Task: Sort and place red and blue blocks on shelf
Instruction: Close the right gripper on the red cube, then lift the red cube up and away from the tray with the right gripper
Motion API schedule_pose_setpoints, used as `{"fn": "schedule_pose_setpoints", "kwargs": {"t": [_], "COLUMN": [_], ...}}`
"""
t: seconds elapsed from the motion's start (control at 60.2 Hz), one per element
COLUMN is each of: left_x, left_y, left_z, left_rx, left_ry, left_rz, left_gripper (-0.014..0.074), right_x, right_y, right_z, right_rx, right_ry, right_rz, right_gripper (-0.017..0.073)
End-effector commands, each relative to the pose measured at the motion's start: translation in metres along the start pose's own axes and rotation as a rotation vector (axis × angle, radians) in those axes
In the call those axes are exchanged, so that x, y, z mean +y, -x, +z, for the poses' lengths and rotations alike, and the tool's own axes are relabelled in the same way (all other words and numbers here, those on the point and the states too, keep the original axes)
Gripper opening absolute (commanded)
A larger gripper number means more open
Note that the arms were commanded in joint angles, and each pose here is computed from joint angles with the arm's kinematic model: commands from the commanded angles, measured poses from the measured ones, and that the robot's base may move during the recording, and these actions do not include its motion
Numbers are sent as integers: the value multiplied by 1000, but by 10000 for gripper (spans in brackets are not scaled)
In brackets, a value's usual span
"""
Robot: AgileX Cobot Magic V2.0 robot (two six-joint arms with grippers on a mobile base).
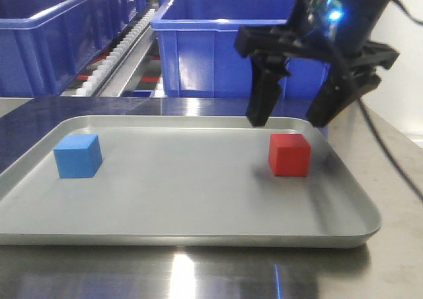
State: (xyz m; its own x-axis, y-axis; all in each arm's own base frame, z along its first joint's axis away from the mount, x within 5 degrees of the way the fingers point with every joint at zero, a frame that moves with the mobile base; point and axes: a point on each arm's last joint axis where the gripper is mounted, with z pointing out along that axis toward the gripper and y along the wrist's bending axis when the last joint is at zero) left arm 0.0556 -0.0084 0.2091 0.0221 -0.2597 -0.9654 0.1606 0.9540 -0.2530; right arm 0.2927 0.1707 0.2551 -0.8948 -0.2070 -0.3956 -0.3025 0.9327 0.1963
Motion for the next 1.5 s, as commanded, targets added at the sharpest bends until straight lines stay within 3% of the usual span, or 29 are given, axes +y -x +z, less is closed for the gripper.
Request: {"fn": "schedule_pose_setpoints", "kwargs": {"t": [0.0, 0.316, 0.598, 0.748, 0.963, 1.03, 1.296, 1.478], "left_x": [1, 1, 1, 1, 1, 1, 1, 1], "left_y": [-2, -2, -2, -2, -2, -2, -2, -2], "left_z": [-1, -1, -1, -1, -1, -1, -1, -1], "left_rx": [-75, -75, -75, -75, -75, -75, -75, -75], "left_ry": [-17, -17, -17, -17, -17, -17, -17, -17], "left_rz": [-15, -15, -15, -15, -15, -15, -15, -15], "left_gripper": [137, 137, 137, 137, 137, 137, 137, 137], "right_x": [5, 2, -3, -4, 0, 2, 13, 7], "right_y": [11, 9, 9, 9, 19, 25, 39, 23], "right_z": [-16, 7, 23, 26, 18, 8, -65, -124], "right_rx": [-76, -9, 26, 23, -25, -58, -323, -568], "right_ry": [20, 0, -45, -45, -34, -25, 34, 58], "right_rz": [6, 19, -10, -8, -13, -16, -36, -50], "right_gripper": [590, 590, 582, 466, 148, 53, 62, 62]}}
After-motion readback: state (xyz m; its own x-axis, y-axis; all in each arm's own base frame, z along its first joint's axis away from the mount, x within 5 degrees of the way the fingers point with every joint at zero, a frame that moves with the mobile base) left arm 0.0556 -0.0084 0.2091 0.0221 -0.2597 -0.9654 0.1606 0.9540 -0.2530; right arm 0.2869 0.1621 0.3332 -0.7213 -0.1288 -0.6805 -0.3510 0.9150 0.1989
